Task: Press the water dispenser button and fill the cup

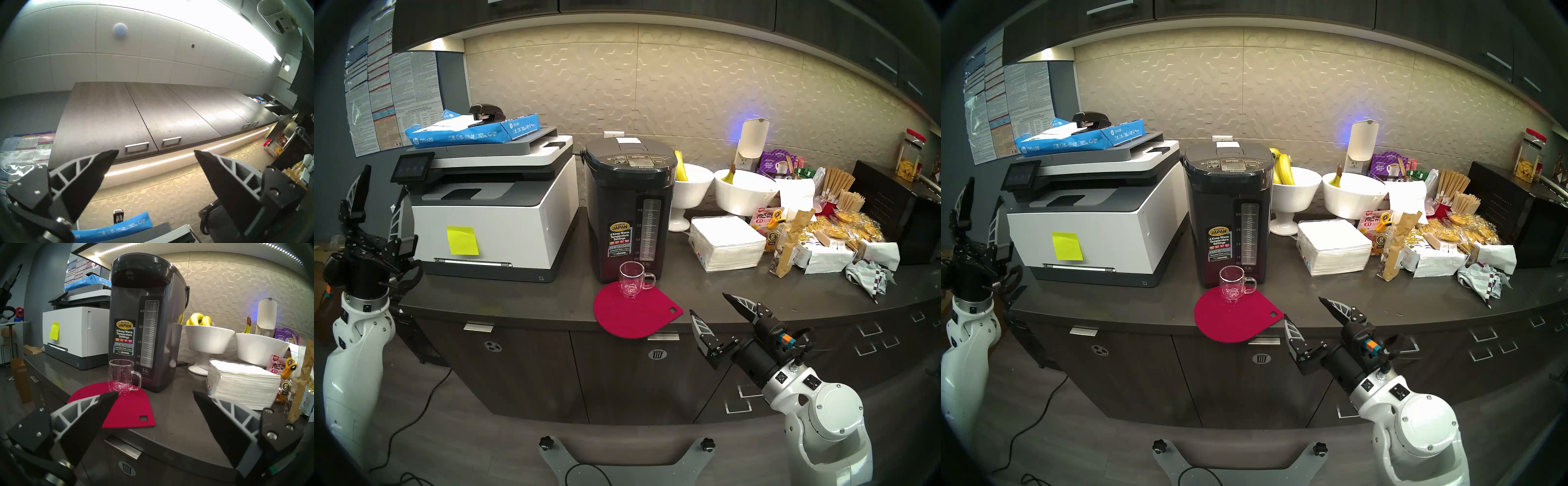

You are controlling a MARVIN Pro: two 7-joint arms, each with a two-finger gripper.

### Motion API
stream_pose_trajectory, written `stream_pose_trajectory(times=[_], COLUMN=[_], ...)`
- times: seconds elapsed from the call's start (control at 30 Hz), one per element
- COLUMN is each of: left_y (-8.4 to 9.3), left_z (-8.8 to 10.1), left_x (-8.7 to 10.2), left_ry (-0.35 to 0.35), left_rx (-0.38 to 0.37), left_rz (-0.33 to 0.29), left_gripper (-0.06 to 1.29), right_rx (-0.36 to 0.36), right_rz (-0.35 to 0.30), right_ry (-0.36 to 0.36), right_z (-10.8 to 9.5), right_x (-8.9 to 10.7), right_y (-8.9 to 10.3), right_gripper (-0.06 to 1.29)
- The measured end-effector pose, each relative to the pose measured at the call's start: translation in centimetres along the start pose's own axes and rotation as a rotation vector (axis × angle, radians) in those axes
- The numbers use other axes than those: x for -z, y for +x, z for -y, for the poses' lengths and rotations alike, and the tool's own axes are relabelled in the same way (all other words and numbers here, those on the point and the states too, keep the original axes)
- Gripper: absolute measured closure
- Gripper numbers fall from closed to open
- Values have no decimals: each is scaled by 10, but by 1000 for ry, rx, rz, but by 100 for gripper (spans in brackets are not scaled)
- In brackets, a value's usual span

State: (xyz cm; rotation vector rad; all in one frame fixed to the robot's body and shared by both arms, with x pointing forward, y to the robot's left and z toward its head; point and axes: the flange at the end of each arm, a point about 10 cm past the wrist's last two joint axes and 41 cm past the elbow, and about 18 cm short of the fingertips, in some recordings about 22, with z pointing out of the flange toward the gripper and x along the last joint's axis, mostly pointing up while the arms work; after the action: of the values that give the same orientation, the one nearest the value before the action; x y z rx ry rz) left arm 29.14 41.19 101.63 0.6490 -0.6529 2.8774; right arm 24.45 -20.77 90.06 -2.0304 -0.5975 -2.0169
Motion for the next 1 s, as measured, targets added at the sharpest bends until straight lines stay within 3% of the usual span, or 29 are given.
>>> stream_pose_trajectory(times=[0.27,0.43,0.73,1.0], left_y=[-18,-14,-6,-18], left_z=[-13,-17,-14,-23], left_x=[-21,-42,-62,-75], left_ry=[-45,-79,-101,-123], left_rx=[36,29,-6,15], left_rz=[-24,-77,-128,-132], left_gripper=[-4,-4,-4,-4], right_rx=[0,0,0,0], right_rz=[0,0,0,0], right_ry=[0,0,0,0], right_z=[0,0,0,0], right_x=[0,0,0,0], right_y=[0,0,0,0], right_gripper=[-2,-2,-2,-2])
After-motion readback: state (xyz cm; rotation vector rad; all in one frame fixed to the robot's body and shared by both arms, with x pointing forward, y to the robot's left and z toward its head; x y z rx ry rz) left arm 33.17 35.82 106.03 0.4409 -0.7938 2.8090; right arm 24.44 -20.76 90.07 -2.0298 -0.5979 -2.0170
